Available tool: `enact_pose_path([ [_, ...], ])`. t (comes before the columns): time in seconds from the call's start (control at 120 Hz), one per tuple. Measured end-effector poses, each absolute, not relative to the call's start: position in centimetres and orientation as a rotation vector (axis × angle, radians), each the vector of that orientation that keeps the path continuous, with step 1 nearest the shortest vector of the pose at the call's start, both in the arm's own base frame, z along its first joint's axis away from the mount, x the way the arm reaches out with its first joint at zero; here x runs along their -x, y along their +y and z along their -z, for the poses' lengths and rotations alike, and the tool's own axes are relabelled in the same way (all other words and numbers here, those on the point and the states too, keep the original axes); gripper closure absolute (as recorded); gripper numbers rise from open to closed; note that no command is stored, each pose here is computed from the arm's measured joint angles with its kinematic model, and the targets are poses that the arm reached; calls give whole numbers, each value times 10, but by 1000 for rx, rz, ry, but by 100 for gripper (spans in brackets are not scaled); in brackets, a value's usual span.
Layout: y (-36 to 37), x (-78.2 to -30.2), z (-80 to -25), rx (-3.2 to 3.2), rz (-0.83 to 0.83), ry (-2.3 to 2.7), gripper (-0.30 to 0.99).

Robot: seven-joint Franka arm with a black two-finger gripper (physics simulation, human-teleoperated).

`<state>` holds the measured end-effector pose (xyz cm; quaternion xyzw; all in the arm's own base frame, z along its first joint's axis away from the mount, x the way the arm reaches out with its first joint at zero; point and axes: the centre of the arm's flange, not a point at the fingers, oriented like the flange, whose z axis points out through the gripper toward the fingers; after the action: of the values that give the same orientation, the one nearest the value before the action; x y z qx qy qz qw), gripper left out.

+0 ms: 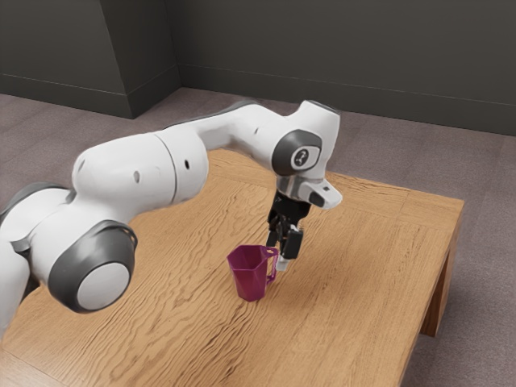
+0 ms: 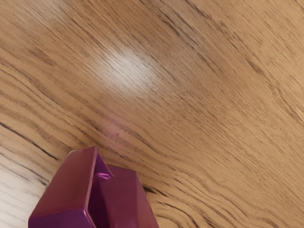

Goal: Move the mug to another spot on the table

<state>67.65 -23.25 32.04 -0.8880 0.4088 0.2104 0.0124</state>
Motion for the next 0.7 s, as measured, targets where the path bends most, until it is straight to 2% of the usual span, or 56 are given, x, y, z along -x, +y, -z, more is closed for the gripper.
enact_pose_path([
  [0.7, -224, -687, -269, 2690, -597, 1291, 0],
])
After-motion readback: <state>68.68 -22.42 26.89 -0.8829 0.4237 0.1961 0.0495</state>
